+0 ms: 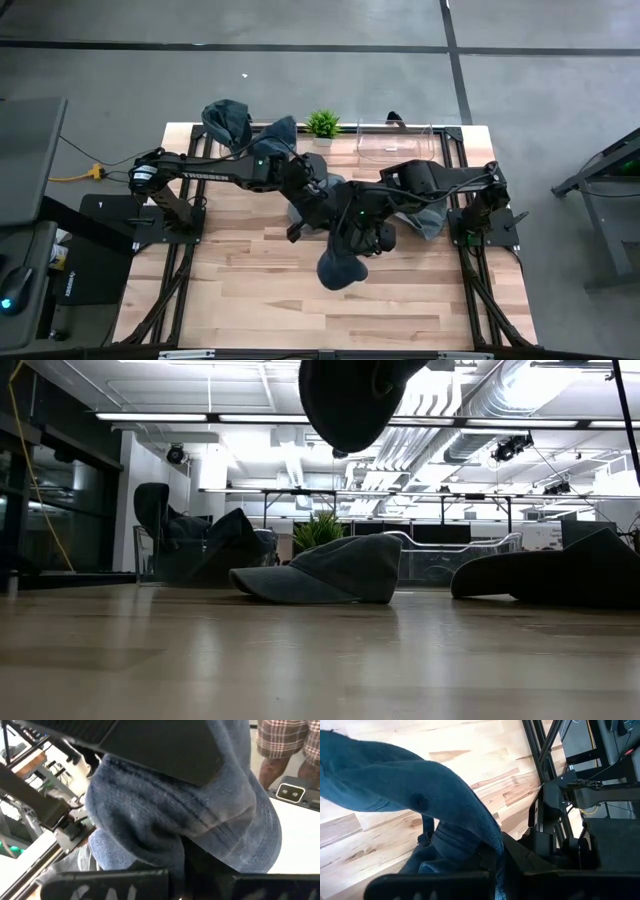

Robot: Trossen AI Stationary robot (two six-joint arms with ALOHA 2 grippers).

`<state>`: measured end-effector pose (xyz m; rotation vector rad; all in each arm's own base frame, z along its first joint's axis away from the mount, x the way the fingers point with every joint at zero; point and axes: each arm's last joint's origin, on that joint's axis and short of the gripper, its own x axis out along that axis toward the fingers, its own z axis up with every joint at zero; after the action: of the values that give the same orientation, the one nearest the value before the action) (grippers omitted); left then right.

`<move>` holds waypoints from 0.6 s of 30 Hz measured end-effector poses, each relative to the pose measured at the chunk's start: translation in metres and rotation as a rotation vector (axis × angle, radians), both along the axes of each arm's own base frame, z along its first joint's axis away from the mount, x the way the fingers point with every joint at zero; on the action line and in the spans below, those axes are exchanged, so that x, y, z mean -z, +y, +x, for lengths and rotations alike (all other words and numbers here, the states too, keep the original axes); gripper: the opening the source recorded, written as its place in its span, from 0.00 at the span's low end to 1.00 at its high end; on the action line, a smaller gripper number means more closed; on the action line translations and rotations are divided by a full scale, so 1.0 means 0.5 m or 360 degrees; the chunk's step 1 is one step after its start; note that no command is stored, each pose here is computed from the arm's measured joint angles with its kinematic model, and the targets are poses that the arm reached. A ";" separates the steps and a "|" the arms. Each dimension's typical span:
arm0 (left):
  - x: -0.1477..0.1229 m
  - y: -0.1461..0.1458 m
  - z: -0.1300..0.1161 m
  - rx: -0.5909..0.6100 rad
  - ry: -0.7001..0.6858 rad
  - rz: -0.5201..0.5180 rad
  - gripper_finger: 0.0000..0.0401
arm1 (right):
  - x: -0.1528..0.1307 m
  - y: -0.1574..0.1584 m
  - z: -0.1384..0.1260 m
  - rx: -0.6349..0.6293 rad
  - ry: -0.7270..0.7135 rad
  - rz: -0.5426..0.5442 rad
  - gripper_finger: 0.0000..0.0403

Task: Pick & Place hat
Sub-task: Put the dark blue cap into the left transparent bin

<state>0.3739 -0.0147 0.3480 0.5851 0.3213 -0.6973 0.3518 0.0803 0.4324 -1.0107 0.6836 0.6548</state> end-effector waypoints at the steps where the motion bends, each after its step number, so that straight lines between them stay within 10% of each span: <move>1: 0.000 0.001 0.000 -0.0014 0.0005 0.0008 0.00 | 0.000 0.000 0.000 0.0006 0.0001 0.0001 0.00; 18: 0.006 0.002 -0.005 -0.0052 0.0075 0.0030 0.00 | -0.002 0.002 -0.002 0.0182 0.0010 0.0076 0.25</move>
<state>0.3713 -0.0137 0.3451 0.5807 0.3804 -0.6781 0.3508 0.0810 0.4336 -0.9189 0.7225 0.5723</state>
